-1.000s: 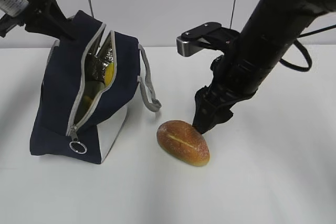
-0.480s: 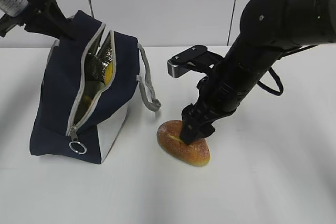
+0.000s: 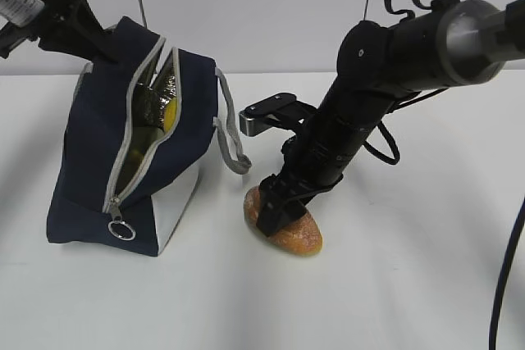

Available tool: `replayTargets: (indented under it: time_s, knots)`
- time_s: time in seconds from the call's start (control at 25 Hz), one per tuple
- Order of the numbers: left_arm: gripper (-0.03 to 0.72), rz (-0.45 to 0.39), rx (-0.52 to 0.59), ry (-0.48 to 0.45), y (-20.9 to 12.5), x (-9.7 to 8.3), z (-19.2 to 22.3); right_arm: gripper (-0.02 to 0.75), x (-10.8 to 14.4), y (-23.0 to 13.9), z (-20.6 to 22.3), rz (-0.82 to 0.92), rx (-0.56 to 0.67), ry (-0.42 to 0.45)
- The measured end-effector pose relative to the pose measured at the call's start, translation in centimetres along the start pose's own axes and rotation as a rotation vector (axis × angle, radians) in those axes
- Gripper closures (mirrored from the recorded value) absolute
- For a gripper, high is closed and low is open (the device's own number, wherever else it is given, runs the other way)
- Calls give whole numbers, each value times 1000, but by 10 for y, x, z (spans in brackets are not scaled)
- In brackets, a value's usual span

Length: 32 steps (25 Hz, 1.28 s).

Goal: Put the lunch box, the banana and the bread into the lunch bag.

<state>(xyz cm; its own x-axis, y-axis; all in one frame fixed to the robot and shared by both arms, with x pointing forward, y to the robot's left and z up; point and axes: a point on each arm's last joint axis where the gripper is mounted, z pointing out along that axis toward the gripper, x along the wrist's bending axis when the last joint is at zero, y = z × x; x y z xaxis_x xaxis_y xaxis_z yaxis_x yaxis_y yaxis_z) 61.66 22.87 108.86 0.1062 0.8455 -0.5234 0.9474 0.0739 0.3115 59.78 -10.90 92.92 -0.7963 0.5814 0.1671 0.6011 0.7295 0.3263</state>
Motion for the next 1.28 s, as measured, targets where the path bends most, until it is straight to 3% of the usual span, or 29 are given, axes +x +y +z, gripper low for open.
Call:
replayTargets:
  time_s: [0.44, 0.84, 1.28]
  knots:
    - [690, 2, 2, 2, 0, 0, 0, 402, -1, 6, 2, -5, 29, 41]
    - [690, 2, 3, 1, 0, 0, 0, 424, 2, 5, -17, -9, 121, 42]
    - [690, 0, 4, -2, 0, 0, 0, 424, 5, -5, -66, 60, 225, -114]
